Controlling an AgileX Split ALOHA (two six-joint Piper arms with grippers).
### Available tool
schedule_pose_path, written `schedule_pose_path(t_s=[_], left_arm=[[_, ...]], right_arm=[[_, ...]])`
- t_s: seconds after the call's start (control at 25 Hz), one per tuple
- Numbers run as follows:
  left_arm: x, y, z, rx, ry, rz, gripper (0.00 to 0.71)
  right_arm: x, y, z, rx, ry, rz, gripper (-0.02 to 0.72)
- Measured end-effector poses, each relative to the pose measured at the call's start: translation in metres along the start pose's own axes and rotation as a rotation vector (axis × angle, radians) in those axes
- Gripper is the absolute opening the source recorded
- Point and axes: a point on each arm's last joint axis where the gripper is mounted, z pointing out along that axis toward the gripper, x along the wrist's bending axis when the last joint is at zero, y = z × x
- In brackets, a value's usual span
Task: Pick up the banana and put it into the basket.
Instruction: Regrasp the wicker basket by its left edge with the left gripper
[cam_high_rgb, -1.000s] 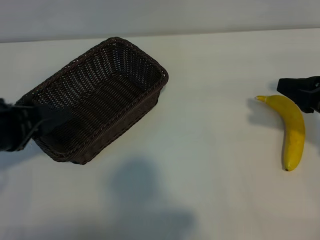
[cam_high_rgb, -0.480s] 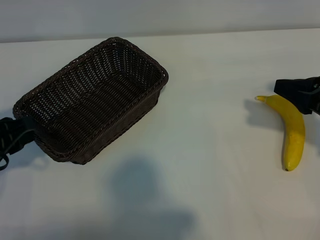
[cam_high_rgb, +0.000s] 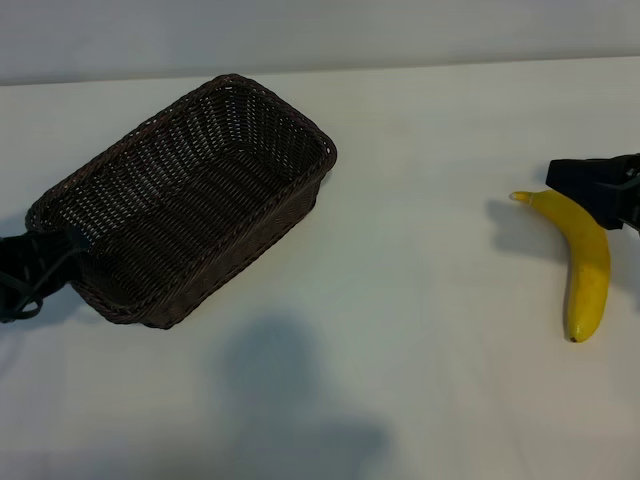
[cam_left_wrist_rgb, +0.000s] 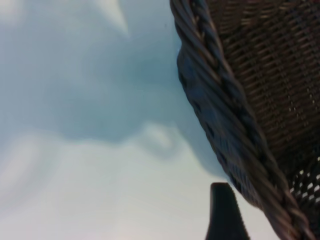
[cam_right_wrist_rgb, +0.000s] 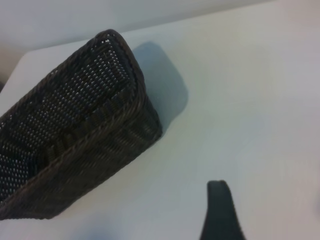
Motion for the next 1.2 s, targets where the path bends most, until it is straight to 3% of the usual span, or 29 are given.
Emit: schedule_pose_path(t_s=[1.2], left_arm=[[0.005,0.011,0.056,0.0,0.042,-0.073,0.475]], right_arm=[[0.001,0.0,0.0,0.003,0.016,0.0,0.488]])
